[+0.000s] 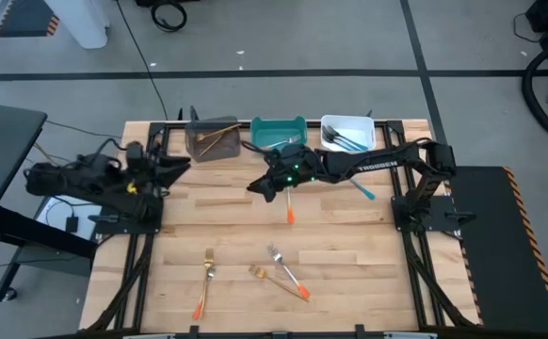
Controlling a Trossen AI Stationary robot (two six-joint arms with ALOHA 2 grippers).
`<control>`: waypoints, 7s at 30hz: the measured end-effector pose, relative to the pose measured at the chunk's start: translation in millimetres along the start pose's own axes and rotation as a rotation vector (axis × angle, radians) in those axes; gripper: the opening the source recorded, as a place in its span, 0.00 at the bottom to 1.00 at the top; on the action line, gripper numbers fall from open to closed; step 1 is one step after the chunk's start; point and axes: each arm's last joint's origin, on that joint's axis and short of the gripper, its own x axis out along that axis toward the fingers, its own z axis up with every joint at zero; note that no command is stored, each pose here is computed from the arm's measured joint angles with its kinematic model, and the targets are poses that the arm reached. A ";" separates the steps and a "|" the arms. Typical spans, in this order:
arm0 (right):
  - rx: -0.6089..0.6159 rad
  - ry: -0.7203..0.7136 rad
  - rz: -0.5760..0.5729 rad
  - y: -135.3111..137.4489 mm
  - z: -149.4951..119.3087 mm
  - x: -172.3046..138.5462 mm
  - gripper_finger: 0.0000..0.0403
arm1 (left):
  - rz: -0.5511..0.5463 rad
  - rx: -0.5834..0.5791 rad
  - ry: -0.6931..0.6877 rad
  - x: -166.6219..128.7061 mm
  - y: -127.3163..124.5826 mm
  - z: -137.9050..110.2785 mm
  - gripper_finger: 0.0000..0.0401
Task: Sort silverware by color (type)
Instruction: Put the orange fork into the blue bin, then put the gold fork into the black bin
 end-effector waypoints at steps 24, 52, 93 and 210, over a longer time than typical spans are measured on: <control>0.253 0.134 -0.559 -77.0 -27.0 14.7 0.30 | 0.077 -0.007 0.208 0.6 6.5 -22.6 0.26; 0.337 0.284 -0.820 -112.2 -56.1 20.0 0.30 | 0.064 -0.010 0.170 8.6 2.2 -21.2 0.26; -0.256 -0.357 -0.521 -30.2 68.3 -79.8 0.03 | 0.201 0.007 0.026 17.3 4.4 -12.7 0.26; -0.475 0.335 -0.680 5.3 64.8 -126.0 0.19 | 0.197 0.024 0.690 16.7 52.8 -57.4 0.19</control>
